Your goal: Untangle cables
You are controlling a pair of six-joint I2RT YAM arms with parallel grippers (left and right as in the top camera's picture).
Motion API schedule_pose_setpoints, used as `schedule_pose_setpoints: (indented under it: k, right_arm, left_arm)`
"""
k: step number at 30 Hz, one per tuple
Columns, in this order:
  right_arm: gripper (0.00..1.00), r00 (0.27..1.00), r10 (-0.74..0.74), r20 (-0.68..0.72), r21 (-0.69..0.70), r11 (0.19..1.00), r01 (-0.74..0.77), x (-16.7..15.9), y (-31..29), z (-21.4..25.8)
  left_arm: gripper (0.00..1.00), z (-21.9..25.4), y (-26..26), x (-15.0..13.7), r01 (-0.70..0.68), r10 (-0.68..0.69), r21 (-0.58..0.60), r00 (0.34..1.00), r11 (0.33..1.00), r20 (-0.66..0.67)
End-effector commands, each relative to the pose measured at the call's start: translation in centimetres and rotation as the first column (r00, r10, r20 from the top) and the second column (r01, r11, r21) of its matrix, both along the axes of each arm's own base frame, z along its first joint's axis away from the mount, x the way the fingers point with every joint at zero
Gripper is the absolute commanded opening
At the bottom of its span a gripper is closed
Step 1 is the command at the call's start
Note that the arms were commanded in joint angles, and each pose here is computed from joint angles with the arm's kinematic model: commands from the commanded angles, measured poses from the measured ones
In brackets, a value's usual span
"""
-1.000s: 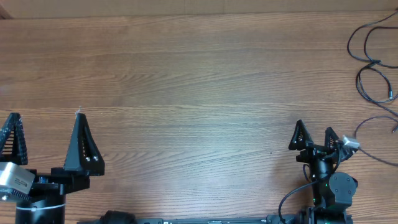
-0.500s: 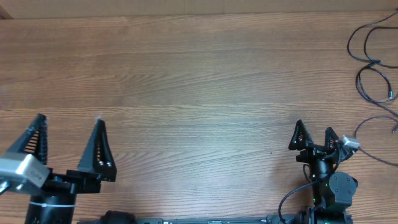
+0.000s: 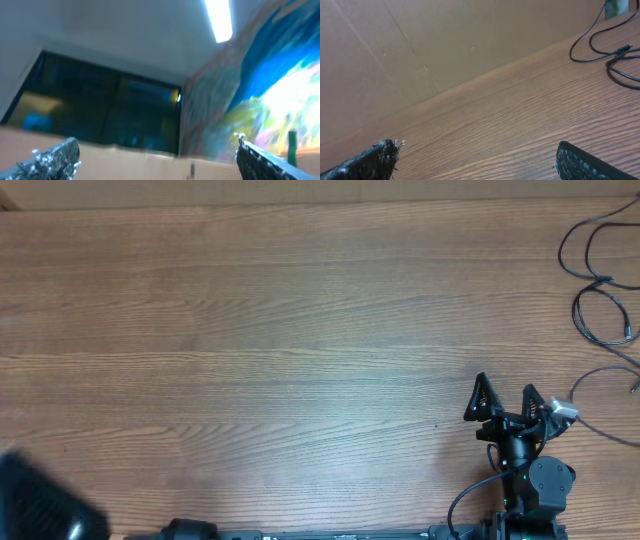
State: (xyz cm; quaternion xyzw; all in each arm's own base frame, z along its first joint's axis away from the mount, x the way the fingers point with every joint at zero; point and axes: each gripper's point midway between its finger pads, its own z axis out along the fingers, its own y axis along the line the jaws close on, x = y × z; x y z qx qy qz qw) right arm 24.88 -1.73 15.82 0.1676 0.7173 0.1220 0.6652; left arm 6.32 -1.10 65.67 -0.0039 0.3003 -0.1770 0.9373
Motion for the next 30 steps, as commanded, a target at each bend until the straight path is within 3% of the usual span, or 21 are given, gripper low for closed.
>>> schedule_pose_setpoints:
  k: [1,8,17,20,21,30]
  right_arm:
    - [1.00,1.000,0.003,-0.005,-0.009,1.000,-0.003,0.0,0.1,-0.4]
    - [1.00,1.000,0.003,-0.005,-0.009,1.000,-0.003,0.0,0.1,-0.4]
    - [1.00,1.000,0.003,-0.005,-0.009,1.000,-0.003,0.0,0.1,-0.4]
    - [1.00,1.000,0.003,-0.005,-0.009,1.000,-0.003,0.0,0.1,-0.3]
    - [1.00,1.000,0.003,-0.005,-0.009,1.000,-0.003,0.0,0.1,-0.4]
    - [1.00,1.000,0.003,-0.005,-0.009,1.000,-0.003,0.0,0.1,-0.4]
  left_arm:
    - [1.00,1.0,-0.1,-1.7,-0.015,0.013,0.023,0.997,1.000,0.080]
    - [1.00,-1.0,0.2,-2.5,-0.062,0.059,0.027,0.994,0.998,0.094]
    - [1.00,-11.6,0.4,-3.7,-0.100,0.096,0.013,0.983,0.995,0.159]
    - [1.00,-14.9,-0.2,-1.5,-0.137,0.127,0.049,0.979,0.989,0.159]
    - [1.00,-16.9,-0.8,0.8,-0.148,0.136,0.092,0.983,0.985,0.120]
    - [1.00,-27.4,-0.5,10.0,-0.139,0.161,0.142,0.974,0.980,-0.157]
